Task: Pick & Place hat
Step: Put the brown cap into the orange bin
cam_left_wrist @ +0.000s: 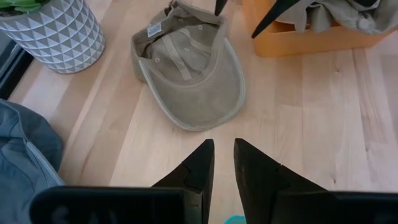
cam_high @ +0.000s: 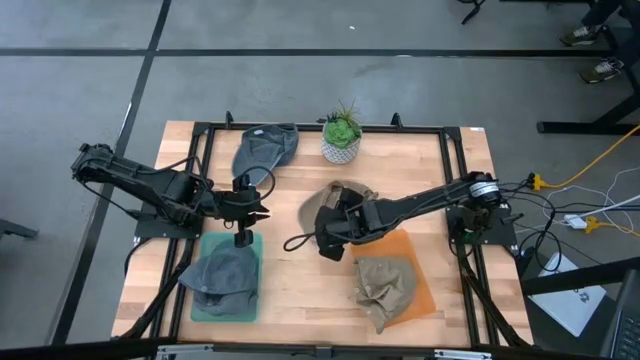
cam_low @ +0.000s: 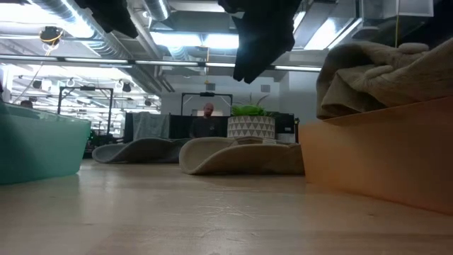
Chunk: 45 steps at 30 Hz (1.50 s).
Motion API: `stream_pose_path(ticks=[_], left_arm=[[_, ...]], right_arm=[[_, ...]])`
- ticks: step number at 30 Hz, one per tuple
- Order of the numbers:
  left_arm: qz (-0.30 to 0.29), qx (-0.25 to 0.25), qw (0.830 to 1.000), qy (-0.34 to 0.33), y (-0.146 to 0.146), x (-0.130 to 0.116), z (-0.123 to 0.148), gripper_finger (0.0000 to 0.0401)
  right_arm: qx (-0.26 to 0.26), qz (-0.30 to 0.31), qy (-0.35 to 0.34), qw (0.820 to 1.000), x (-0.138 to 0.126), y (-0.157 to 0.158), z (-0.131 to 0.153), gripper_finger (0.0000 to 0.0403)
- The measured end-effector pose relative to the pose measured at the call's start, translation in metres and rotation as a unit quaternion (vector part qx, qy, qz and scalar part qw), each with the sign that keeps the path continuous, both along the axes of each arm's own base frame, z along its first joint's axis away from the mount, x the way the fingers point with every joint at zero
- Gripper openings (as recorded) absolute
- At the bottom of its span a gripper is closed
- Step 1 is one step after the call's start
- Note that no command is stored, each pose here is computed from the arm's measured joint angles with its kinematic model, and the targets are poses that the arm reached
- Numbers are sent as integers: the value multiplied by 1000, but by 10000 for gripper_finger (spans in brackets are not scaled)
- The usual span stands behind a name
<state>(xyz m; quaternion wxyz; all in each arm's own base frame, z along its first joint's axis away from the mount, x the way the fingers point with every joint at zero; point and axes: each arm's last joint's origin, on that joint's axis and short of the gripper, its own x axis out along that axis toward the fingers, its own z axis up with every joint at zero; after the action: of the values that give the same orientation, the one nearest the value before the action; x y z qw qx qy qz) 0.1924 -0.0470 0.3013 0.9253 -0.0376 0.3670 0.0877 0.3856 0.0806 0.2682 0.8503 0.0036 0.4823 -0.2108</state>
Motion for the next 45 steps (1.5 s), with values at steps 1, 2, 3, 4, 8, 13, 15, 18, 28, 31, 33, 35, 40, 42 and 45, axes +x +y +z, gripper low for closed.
stream_pose_path(ticks=[1, 2, 3, 4, 8, 13, 15, 18, 28, 31, 33, 35, 40, 42, 45], left_arm=[[0, 0, 1000, 0, 0, 0, 0, 59], [0, 0, 1000, 0, 0, 0, 0, 59], [0, 0, 1000, 0, 0, 0, 0, 59], [0, 0, 1000, 0, 0, 0, 0, 59], [1, 1, 1000, 0, 0, 0, 0, 59], [1, 1, 1000, 0, 0, 0, 0, 59], [1, -4, 1000, 0, 0, 0, 0, 59], [-5, -10, 1000, 2, -1, 0, 0, 59], [-3, -7, 1000, 15, 0, -2, -2, 59], [-1, -9, 1000, 15, 0, -2, -2, 59], [4, -14, 1000, 14, 0, -2, -2, 59], [5, -15, 1000, 14, 0, -2, -2, 59], [10, -20, 1000, 13, 0, -2, -2, 59], [12, -21, 1000, 13, 0, -2, -2, 59], [13, -22, 1000, 13, 0, -2, -2, 59]], right_arm=[[0, 0, 0, 1000, 0, 0, 0, 236], [0, 1, 0, 1000, 0, 1, 0, 236], [0, 1, 0, 1000, 0, 0, 0, 236], [0, 1, 0, 1000, 0, 0, 0, 236], [0, 1, 0, 1000, 0, 1, 0, 236], [-2, 3, 2, 1000, 0, 0, 0, 236], [-8, 14, 7, 1000, 0, 0, 0, 236], [-10, 44, 20, 999, 0, 1, 0, 236], [-9, 123, 96, 988, 15, 7, -40, 236], [-20, 144, 117, 982, 20, 8, -54, 236], [-25, 154, 124, 980, 23, 7, -61, 236], [-30, 162, 136, 977, 26, 7, -70, 236], [-33, 186, 169, 967, 31, 8, -92, 236], [-41, 190, 177, 965, 33, 8, -99, 236], [-67, 187, 187, 962, 35, 7, -108, 227]])
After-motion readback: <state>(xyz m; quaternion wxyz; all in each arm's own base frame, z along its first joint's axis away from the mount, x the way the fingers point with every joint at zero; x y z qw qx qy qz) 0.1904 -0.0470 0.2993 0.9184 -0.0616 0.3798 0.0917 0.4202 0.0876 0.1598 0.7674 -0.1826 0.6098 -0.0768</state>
